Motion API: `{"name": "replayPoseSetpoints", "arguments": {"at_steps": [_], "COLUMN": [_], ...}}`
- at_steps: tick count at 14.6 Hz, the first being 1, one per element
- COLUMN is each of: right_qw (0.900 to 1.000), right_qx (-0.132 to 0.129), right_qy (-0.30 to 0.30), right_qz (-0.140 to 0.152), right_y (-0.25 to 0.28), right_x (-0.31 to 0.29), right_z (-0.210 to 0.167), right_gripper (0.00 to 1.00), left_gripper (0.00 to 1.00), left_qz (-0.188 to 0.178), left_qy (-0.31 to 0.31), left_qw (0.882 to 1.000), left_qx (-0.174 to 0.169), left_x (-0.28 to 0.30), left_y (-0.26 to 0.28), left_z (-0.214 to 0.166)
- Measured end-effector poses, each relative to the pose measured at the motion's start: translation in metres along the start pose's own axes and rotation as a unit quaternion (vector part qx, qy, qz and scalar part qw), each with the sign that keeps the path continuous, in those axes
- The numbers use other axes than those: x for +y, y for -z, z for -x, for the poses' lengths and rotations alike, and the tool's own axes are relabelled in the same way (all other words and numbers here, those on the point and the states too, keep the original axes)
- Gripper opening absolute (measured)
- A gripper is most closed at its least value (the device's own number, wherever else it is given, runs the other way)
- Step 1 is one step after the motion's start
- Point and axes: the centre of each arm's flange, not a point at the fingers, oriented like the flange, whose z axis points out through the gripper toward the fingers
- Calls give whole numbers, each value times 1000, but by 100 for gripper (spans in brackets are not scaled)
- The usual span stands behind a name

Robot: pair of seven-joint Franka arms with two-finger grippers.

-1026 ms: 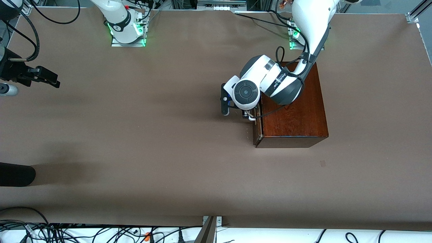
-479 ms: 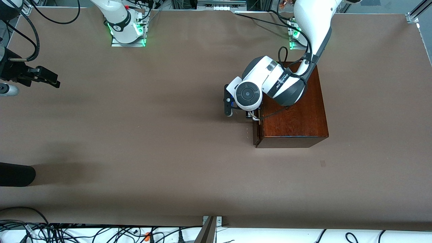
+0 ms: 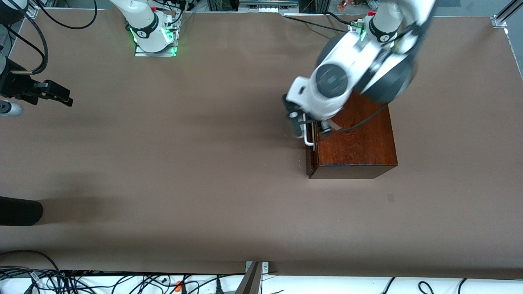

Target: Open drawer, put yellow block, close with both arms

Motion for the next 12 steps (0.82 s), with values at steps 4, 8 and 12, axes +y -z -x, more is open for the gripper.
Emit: {"name": "replayPoseSetpoints", "arguments": {"at_steps": [4,8,12], "right_qw": [1000,1000,1000], "right_qx": [0,0,0], "right_qy": [0,0,0], "right_qz": [0,0,0], "right_y": [0,0,0], "right_x": [0,0,0], "right_z": [0,0,0], "right_gripper": [100,100,100], "left_gripper": [100,100,100], "left_qz": [-7,-10,-15], "left_qy": [107,206,357], "left_qw": [994,977,931], "left_qx": [24,51,70], "left_x": [-45,-108,-114], "left_y": [74,101,125], "left_z": [96,194,246]}}
